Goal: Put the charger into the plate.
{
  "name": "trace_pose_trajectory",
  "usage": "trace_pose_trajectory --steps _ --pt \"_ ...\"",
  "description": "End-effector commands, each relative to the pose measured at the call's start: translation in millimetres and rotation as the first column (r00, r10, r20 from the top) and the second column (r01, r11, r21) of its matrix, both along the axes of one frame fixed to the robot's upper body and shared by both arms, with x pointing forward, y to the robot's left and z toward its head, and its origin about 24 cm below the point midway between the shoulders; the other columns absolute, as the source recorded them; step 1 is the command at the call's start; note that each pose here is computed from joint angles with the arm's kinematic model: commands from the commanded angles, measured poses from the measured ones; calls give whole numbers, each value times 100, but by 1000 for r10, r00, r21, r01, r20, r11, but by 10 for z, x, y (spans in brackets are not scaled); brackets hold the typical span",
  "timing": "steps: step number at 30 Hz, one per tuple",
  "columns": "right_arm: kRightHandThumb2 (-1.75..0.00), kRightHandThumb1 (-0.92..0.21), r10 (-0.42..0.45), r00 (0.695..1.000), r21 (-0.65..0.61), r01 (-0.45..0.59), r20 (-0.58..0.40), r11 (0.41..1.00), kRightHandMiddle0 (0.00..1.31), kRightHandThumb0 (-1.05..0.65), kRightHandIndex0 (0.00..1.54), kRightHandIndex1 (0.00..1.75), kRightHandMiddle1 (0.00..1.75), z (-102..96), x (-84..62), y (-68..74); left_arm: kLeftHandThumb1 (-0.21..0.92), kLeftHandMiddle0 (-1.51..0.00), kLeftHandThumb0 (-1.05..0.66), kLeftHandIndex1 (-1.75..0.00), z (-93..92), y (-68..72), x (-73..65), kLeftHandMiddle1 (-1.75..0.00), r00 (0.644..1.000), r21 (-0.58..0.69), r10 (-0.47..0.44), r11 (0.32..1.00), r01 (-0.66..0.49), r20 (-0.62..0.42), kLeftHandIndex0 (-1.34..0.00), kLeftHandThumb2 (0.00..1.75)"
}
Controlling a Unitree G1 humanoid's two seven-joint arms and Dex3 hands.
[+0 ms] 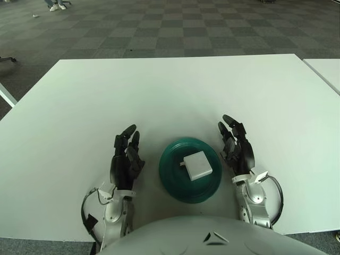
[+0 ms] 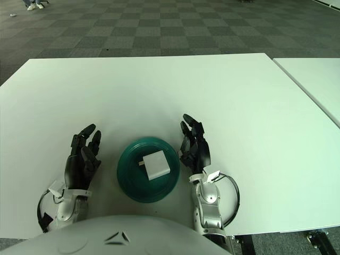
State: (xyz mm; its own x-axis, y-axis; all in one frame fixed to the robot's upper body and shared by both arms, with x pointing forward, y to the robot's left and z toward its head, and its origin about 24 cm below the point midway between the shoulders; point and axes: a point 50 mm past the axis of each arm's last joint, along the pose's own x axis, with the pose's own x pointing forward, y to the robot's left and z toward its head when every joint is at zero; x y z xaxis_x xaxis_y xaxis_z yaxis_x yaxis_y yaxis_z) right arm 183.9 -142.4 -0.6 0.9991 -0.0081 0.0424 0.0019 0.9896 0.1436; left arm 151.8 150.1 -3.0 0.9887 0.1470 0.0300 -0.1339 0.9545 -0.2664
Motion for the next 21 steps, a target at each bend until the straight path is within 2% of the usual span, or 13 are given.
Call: trace_pose_trajectory --steps 1,11,21 --pt "-87 -92 -38 978 -8 37 -203 999 0 -72 29 3 72 -359 -290 -156 92 -32 -88 -88 -161 -113 -23 -10 996 -41 1 999 -4 -84 0 100" --pt "-87 -92 -28 977 -1 28 -209 1000 0 -73 28 2 68 -358 -263 -178 92 -30 -89 -83 -245 -127 17 -8 995 -32 -12 999 9 -97 0 99" --pt "-87 -92 -35 979 8 37 -200 999 0 -72 29 2 70 -320 -267 -168 92 -31 -89 -80 -175 -213 -15 -8 997 -33 -23 999 21 -75 0 99"
